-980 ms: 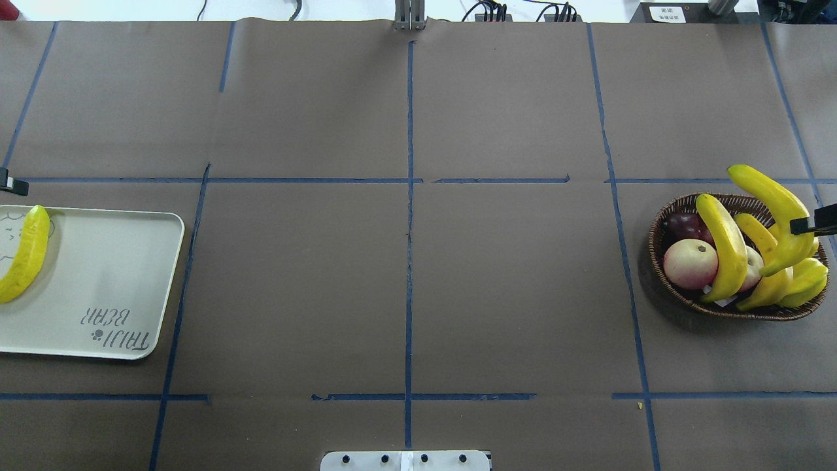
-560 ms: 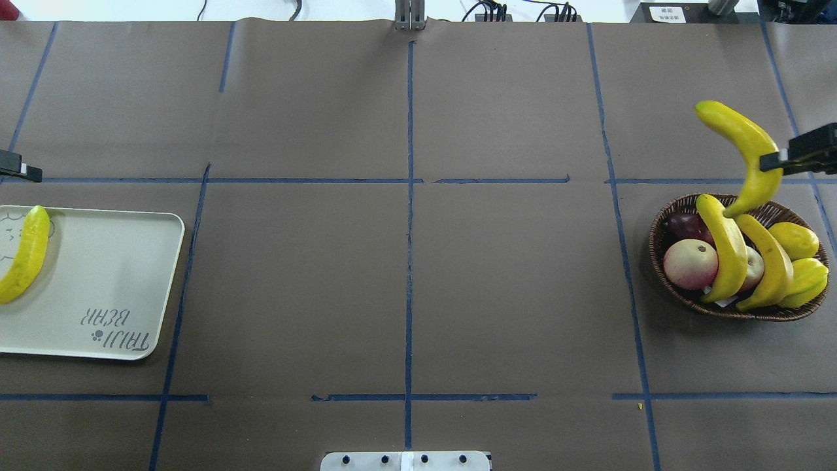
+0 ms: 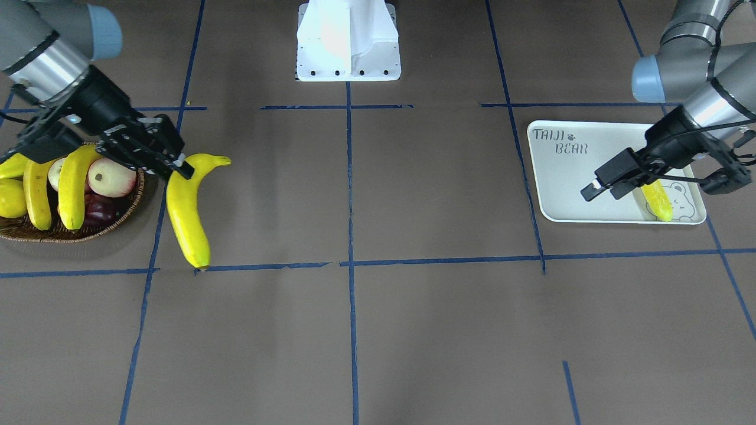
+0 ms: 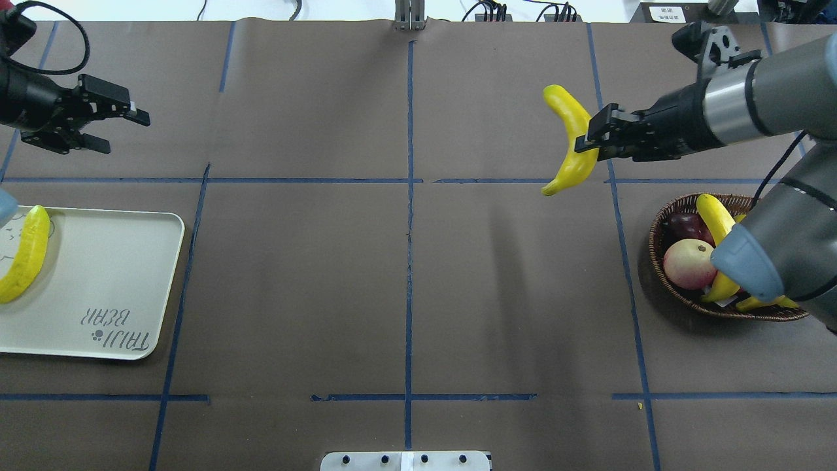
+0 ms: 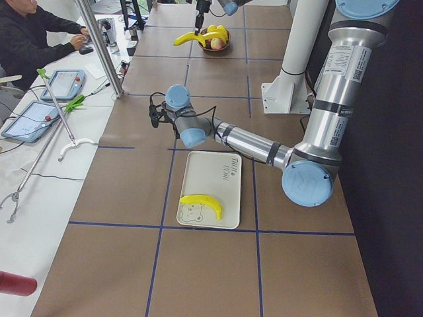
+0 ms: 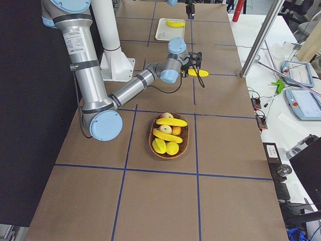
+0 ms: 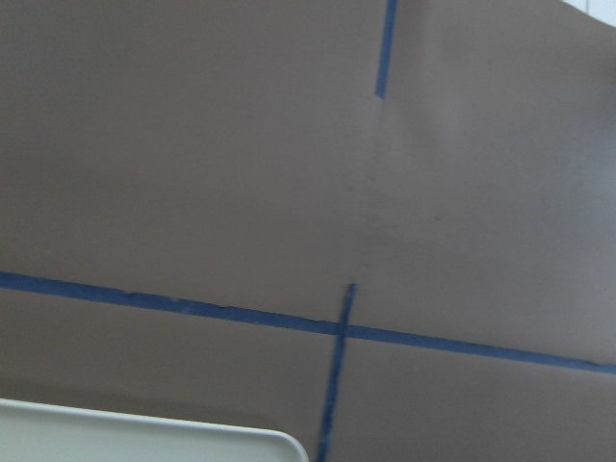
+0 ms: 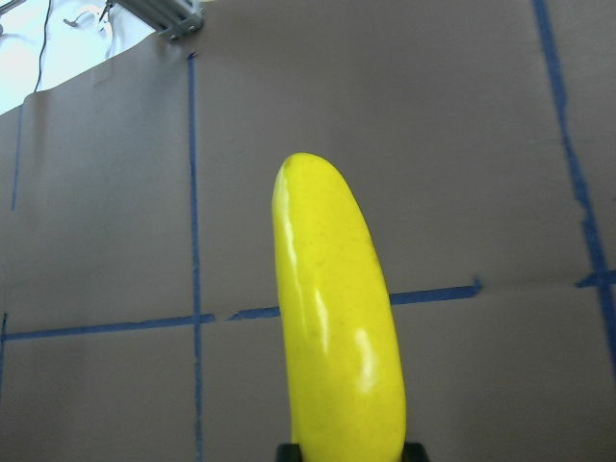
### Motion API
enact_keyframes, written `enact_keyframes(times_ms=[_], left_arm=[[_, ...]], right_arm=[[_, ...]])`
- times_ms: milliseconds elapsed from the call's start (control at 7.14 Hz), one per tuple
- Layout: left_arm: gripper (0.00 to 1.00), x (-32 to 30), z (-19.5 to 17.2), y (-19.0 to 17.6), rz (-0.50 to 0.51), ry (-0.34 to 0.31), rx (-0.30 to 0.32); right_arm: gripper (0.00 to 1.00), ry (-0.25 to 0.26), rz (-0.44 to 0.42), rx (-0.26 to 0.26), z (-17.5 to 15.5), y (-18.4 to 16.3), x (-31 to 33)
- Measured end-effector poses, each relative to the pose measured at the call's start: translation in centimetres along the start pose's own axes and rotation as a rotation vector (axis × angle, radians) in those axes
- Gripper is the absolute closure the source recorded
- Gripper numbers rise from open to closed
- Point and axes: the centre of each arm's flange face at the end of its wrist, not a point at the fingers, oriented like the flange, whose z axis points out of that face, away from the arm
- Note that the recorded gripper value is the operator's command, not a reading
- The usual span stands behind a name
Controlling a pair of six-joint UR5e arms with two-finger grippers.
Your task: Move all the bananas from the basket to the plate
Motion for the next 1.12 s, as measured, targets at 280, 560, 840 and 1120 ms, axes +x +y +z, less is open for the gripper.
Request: enact_keyframes(times_ms=[280, 560, 840, 1120], left_arm=[[0.0, 9.9, 3.4, 3.4, -0.192, 0.078, -0.044], [0.0, 17.6, 7.5, 8.5, -0.333, 0.142, -0.055], [0.0, 22.9, 11.2, 13.6, -0.375, 0.204, -0.028], [0.0, 25.7, 13.2, 16.9, -0.385, 0.24, -0.023]], right_arm=[[1.0, 0.005, -0.029, 0.058, 3.6, 4.9, -6.5], [1.0, -0.01, -0.073, 0.105, 4.9, 9.3, -10.9], [1.0, -0.036, -0.099, 0.132, 5.5, 11.5, -13.3], [1.0, -0.048, -0.11, 0.145, 6.0, 12.8, -14.4]])
